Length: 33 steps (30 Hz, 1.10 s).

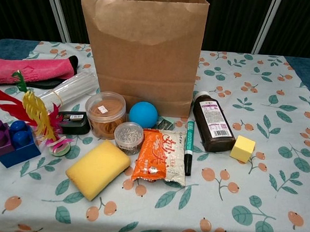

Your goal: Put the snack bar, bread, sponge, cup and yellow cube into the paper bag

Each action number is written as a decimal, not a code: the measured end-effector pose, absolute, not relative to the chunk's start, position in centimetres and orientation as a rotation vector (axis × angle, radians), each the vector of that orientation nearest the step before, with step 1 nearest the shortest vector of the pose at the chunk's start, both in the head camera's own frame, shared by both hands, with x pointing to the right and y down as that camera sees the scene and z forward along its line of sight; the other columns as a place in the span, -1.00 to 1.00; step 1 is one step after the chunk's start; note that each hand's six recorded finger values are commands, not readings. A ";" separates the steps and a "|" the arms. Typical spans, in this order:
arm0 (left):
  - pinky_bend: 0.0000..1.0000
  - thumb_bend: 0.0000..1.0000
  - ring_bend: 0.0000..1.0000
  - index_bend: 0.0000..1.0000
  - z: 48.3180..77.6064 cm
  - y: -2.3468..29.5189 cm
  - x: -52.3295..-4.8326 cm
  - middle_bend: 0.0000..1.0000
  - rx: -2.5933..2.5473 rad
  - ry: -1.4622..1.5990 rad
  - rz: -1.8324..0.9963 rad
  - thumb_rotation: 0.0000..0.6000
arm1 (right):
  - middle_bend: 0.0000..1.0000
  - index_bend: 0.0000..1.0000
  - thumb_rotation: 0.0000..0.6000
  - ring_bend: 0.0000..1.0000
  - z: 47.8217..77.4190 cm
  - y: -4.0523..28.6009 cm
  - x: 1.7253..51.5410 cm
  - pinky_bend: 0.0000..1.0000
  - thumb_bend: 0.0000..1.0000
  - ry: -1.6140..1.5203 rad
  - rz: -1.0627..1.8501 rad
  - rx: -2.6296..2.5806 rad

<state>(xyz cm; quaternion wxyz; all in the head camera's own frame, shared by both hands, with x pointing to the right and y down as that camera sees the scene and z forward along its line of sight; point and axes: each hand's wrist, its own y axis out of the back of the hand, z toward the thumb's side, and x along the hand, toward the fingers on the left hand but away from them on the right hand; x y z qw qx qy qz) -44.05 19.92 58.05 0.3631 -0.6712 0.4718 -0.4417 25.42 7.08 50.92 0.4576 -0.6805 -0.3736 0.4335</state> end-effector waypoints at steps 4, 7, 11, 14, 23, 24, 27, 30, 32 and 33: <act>-0.56 -0.69 -0.65 -0.60 58.2 20.3 -44.0 -0.54 -1.734 1.208 -1.145 1.00 | -0.35 -0.50 1.00 -0.76 53.5 10.8 28.3 -1.00 -1.00 -0.844 1.145 -1.736; -0.56 -0.69 -0.65 -0.60 58.2 20.5 -43.8 -0.54 -1.740 1.209 -1.145 1.00 | -0.32 -0.45 1.00 -0.73 55.3 13.3 30.1 -1.00 -1.00 -0.802 1.217 -1.757; -0.56 -0.69 -0.65 -0.60 58.1 20.8 -43.6 -0.54 -1.745 1.206 -1.135 1.00 | -0.30 -0.42 1.00 -0.70 57.4 15.3 30.5 -1.00 -1.00 -0.806 1.268 -1.798; -0.56 -0.69 -0.65 -0.60 58.0 20.9 -43.7 -0.54 -1.745 1.208 -1.134 1.00 | -0.31 -0.42 1.00 -0.70 59.1 16.6 30.3 -1.00 -1.00 -0.856 1.289 -1.849; -0.56 -0.69 -0.65 -0.60 57.7 21.2 -44.7 -0.54 -1.733 1.223 -1.144 1.00 | -0.31 -0.42 1.00 -0.70 65.4 19.8 29.0 -1.00 -1.00 -1.072 1.380 -1.949; -0.56 -0.69 -0.65 -0.60 57.6 21.2 -44.9 -0.54 -1.731 1.224 -1.146 1.00 | -0.31 -0.42 1.00 -0.70 65.9 19.9 29.0 -1.00 -1.00 -1.096 1.391 -1.949; -0.56 -0.69 -0.65 -0.60 57.6 21.2 -45.1 -0.54 -1.732 1.227 -1.147 1.00 | -0.31 -0.42 1.00 -0.70 67.3 20.3 28.8 -1.00 -1.00 -1.182 1.411 -1.950; -0.56 -0.69 -0.65 -0.60 57.6 21.1 -45.2 -0.54 -1.733 1.228 -1.142 1.00 | -0.30 -0.42 1.00 -0.69 68.2 20.7 28.5 -1.00 -1.00 -1.248 1.417 -1.952; -0.56 -0.69 -0.65 -0.60 57.6 21.0 -45.2 -0.54 -1.734 1.228 -1.138 1.00 | -0.30 -0.42 1.00 -0.67 68.7 21.0 28.1 -1.00 -1.00 -1.279 1.420 -1.952; -0.56 -0.69 -0.65 -0.60 57.6 20.9 -45.3 -0.54 -1.734 1.229 -1.135 1.00 | -0.30 -0.42 1.00 -0.66 68.9 21.2 28.0 -1.00 -1.00 -1.290 1.421 -1.952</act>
